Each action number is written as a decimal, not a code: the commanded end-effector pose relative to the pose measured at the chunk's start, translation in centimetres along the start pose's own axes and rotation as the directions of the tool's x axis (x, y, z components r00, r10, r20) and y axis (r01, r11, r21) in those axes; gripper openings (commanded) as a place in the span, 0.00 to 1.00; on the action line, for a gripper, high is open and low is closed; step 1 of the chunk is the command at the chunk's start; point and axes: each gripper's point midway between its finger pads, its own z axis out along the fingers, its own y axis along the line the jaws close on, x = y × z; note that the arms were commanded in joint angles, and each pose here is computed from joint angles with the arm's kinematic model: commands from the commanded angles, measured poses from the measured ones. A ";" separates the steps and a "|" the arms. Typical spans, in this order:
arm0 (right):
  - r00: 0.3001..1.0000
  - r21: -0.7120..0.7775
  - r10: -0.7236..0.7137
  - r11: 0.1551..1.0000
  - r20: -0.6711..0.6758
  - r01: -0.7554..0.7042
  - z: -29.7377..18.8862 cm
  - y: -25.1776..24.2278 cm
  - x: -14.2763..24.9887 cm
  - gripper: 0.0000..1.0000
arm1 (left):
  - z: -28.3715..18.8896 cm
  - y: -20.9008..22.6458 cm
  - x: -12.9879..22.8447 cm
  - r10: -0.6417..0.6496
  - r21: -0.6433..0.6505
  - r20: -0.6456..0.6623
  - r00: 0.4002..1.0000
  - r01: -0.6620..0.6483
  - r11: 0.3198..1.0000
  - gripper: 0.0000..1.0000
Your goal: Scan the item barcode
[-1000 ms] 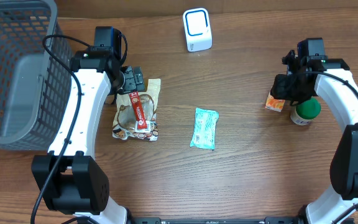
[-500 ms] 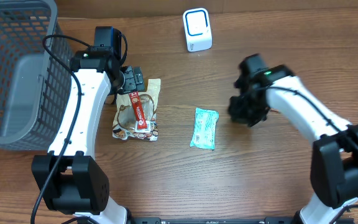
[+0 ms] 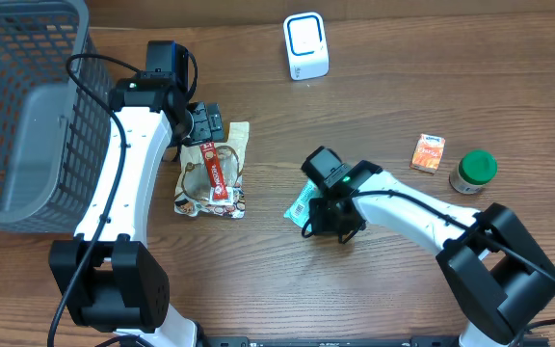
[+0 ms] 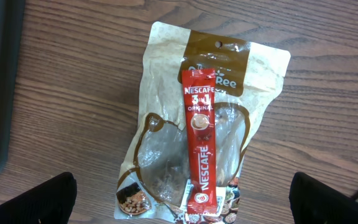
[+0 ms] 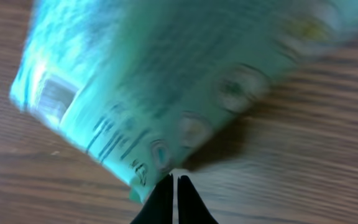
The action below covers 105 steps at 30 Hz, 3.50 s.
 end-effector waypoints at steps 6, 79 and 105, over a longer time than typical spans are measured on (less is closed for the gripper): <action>0.997 -0.174 0.007 0.985 0.077 0.006 -0.8 3.8 -2.3 0.11 | -1.1 -0.2 -0.6 -0.012 0.015 0.033 0.999 0.012 1.000 1.00; 0.969 -0.212 0.238 0.953 0.074 -0.218 -3.0 -2.7 -5.0 0.81 | 4.7 -15.5 12.4 0.278 0.474 -0.161 0.947 -0.172 0.863 0.05; 0.940 -0.274 0.320 0.920 0.116 -0.279 -0.4 -2.9 -5.9 0.68 | 12.9 -15.4 18.3 0.280 0.373 -0.420 0.863 -0.117 0.920 0.05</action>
